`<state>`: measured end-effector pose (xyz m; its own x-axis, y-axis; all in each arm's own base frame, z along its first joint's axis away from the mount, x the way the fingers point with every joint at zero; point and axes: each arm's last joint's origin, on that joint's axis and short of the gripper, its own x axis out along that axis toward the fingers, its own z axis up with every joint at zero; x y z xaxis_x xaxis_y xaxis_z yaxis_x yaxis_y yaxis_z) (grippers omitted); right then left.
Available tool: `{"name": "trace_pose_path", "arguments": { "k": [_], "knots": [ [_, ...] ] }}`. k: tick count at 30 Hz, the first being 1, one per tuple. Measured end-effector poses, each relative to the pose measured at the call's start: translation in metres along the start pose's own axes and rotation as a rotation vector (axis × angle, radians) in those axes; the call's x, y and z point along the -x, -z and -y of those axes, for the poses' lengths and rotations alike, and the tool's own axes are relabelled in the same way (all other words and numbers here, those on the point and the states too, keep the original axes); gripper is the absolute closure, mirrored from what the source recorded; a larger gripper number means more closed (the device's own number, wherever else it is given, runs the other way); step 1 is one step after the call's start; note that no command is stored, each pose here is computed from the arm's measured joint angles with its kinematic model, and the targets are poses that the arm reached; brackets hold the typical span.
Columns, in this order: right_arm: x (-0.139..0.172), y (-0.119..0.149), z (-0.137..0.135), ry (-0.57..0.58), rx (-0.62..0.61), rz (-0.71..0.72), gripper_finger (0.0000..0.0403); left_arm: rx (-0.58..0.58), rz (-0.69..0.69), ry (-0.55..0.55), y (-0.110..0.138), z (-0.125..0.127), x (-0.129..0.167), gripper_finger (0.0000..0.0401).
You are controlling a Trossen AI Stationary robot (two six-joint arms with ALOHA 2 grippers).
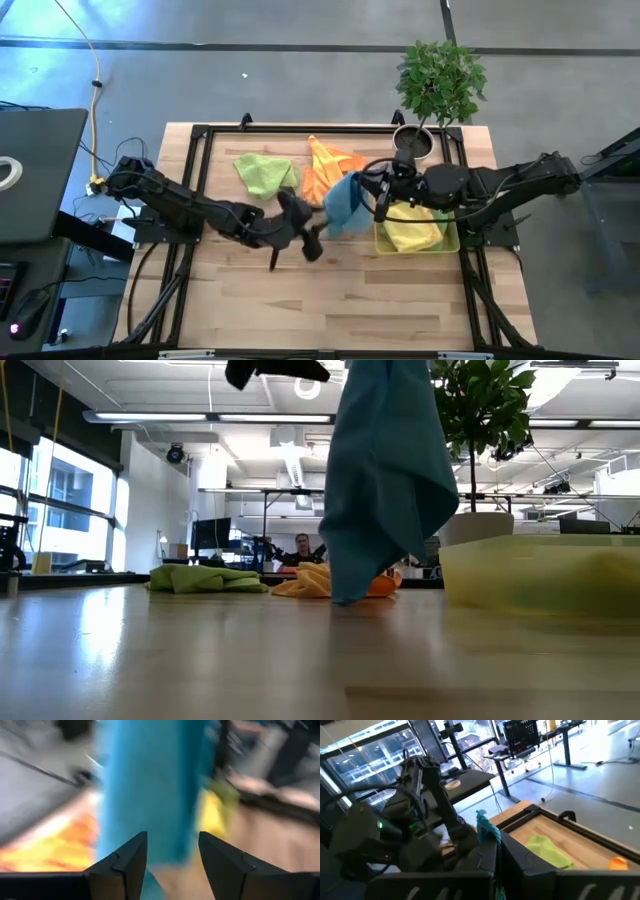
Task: Fold microfiber towels
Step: Fold the blue microfiber cloth
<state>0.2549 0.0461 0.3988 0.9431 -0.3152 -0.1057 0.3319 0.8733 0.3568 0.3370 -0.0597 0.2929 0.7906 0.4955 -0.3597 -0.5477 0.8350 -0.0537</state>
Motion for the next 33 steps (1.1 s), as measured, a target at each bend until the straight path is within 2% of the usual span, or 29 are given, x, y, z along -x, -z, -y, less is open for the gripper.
{"name": "trace_pose_path", "arguments": {
  "k": [3, 9, 14, 18, 23, 27, 33],
  "knots": [
    [-0.005, 0.005, 0.0, 0.029, -0.001, -0.011, 0.0403, -0.029, 0.139, -0.103, -0.013, 0.0, 0.001, 0.0224],
    [-0.026, 0.025, -0.004, 0.1, 0.016, -0.047, 0.0403, -0.073, 0.29, -0.092, -0.035, -0.001, 0.0, 0.0222],
    [-0.036, 0.036, -0.004, 0.127, 0.02, -0.069, 0.0403, -0.056, 0.303, -0.201, -0.037, -0.007, -0.002, 0.0222],
    [-0.038, 0.036, -0.003, 0.134, 0.018, -0.066, 0.0403, -0.054, 0.303, -0.211, -0.038, -0.01, -0.004, 0.0222],
    [-0.038, 0.035, -0.003, 0.137, 0.019, -0.063, 0.0403, -0.026, 0.301, -0.166, -0.04, -0.013, -0.009, 0.0222],
    [-0.039, 0.035, -0.003, 0.107, 0.092, -0.08, 0.0403, -0.011, 0.299, -0.154, -0.041, -0.016, -0.011, 0.0222],
    [-0.039, 0.035, -0.004, 0.08, 0.143, -0.091, 0.0403, -0.04, 0.247, -0.248, -0.033, -0.022, -0.019, 0.0222]
  ]
}}
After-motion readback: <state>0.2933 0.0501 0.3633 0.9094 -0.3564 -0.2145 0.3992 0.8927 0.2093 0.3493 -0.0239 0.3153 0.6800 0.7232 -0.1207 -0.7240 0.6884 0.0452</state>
